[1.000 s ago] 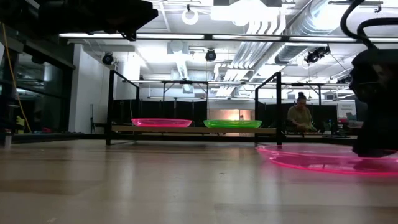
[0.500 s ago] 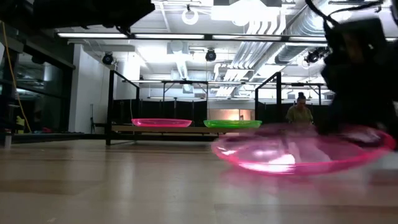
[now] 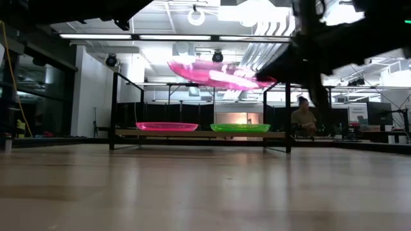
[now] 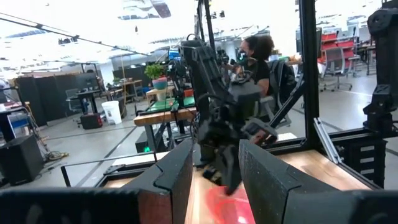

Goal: Place and stack plates onto a shelf
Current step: Stack the pink plate on top of the other pink plate on the shelf

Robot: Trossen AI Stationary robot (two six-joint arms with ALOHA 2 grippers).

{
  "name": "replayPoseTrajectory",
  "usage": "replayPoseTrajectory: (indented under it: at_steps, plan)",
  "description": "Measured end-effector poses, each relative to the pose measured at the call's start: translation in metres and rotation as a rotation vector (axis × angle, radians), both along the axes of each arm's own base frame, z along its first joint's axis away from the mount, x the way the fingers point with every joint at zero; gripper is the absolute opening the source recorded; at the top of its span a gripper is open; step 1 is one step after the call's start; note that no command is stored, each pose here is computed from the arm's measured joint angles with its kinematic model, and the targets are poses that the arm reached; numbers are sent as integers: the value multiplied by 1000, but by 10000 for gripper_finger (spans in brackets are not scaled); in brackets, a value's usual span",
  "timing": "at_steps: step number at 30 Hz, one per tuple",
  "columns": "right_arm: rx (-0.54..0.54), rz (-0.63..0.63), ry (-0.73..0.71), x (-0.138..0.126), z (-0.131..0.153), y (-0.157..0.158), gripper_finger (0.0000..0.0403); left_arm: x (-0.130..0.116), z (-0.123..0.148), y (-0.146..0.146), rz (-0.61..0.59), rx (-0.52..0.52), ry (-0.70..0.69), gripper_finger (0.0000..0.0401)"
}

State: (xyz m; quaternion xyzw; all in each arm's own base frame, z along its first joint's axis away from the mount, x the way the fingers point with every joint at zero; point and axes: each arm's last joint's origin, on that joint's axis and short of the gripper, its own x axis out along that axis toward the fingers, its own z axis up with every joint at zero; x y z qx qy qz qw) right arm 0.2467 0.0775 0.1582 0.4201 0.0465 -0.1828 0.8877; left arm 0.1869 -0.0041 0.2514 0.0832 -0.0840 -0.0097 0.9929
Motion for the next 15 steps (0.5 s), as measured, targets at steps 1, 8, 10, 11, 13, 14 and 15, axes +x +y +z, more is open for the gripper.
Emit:
replayPoseTrajectory:
  at_steps: [1, 8, 10, 11, 13, 14, 15]
  plan:
    - [-17, -20, -12, 5, 4, -5, 0, 0, 1, 0, 0, 0, -4, 119]
    - [-183, -137, -46, 45, 50, -49, 0, -1, 1, 0, -1, -1, -8, 119]
    - [-232, -166, -1, 56, 62, -67, 0, -1, 2, 0, -1, -1, -12, 119]
    - [-250, -181, 31, 60, 67, -77, 0, -2, 2, 0, -2, -1, -16, 119]
    - [-274, -199, 92, 66, 76, -97, 0, -3, 4, -2, -10, 1, -31, 119]
    - [-282, -213, 118, 69, 80, -106, 0, -4, 5, -3, -16, 10, -40, 119]
    - [-290, -224, 142, 71, 84, -115, 0, -5, 6, -5, -23, 22, -46, 119]
